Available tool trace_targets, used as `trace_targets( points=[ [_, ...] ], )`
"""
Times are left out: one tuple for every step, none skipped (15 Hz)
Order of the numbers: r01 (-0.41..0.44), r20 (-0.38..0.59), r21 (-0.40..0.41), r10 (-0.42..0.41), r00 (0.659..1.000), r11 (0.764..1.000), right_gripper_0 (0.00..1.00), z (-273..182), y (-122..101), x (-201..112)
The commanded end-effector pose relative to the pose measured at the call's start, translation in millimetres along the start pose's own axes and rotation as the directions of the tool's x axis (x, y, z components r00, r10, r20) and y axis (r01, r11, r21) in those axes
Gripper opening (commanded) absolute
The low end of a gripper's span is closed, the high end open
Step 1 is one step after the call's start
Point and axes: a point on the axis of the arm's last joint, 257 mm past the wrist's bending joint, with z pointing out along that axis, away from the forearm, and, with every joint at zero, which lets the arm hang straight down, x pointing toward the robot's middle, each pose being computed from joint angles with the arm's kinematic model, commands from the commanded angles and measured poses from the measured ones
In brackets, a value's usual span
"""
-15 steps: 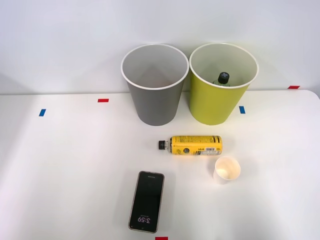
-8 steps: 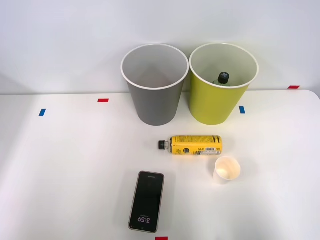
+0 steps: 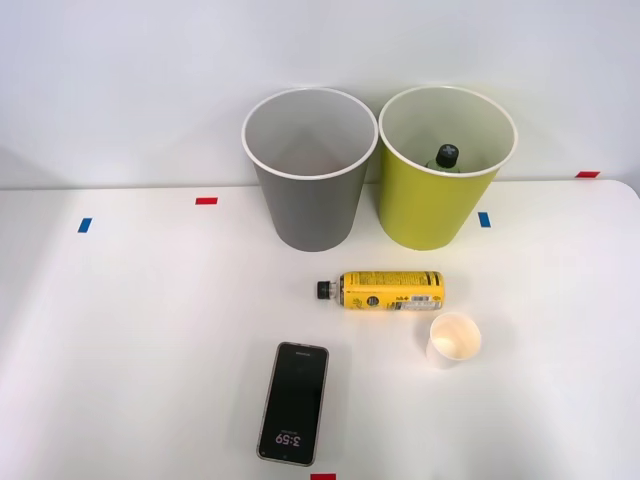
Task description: Put cans in the gray bin, plastic bottles in the light green bin
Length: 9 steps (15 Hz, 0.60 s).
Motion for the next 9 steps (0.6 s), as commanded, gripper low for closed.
trace_targets(
  points=[
    [0.0,0.0,0.0,0.0,1.0,1.0,1.0,0.0,0.0,0.0],
    [0.0,0.0,0.0,0.0,1.0,1.0,1.0,0.0,0.0,0.0],
    [0.0,0.0,0.0,0.0,1.0,1.0,1.0,0.0,0.0,0.0],
    [0.0,0.0,0.0,0.0,1.0,1.0,1.0,0.0,0.0,0.0],
    [0.0,0.0,0.0,0.0,1.0,1.0,1.0,0.0,0.0,0.0],
    [0.0,0.0,0.0,0.0,1.0,1.0,1.0,0.0,0.0,0.0],
    [0.0,0.0,0.0,0.0,1.0,1.0,1.0,0.0,0.0,0.0],
    [0.0,0.0,0.0,0.0,1.0,1.0,1.0,0.0,0.0,0.0],
    [0.0,0.0,0.0,0.0,1.0,1.0,1.0,0.0,0.0,0.0]
  ],
)
